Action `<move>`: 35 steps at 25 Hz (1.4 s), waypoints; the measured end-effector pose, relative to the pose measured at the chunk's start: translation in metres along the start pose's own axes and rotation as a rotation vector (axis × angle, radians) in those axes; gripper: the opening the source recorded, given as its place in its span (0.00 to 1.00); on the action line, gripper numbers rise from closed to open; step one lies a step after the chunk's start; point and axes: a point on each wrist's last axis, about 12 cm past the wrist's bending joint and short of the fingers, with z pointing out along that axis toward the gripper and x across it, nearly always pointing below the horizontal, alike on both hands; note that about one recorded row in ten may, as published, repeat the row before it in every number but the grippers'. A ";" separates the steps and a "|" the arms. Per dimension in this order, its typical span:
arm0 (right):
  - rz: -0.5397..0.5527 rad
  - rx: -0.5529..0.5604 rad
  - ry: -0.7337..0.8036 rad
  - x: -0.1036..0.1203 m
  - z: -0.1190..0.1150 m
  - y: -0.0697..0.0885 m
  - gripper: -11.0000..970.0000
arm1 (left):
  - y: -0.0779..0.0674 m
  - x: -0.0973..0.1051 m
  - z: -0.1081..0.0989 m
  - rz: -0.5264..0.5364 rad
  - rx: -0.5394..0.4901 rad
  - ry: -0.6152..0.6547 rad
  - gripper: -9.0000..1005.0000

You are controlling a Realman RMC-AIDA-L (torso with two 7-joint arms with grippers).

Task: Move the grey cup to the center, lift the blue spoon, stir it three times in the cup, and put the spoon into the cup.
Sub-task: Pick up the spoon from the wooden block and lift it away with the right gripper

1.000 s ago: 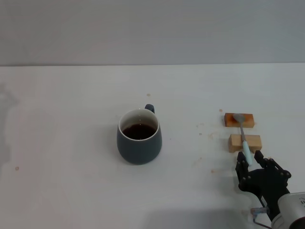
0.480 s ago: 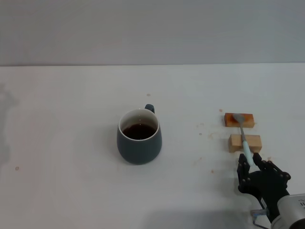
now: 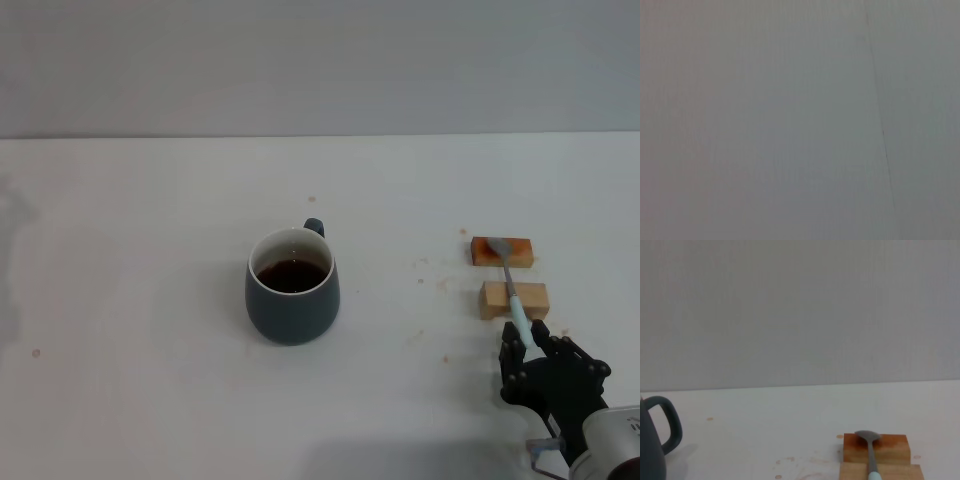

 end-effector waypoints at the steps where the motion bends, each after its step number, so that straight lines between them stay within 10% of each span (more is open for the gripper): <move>1: 0.000 0.000 0.000 0.000 0.000 0.000 0.30 | 0.000 0.000 0.000 -0.001 0.000 -0.002 0.01; 26: -0.024 0.010 -0.013 -0.004 0.005 -0.006 0.17 | -0.003 0.001 0.005 0.003 -0.002 0.007 0.01; 35: -0.100 0.069 -0.115 -0.041 0.003 -0.010 0.17 | -0.003 0.005 0.003 0.011 -0.002 0.026 0.01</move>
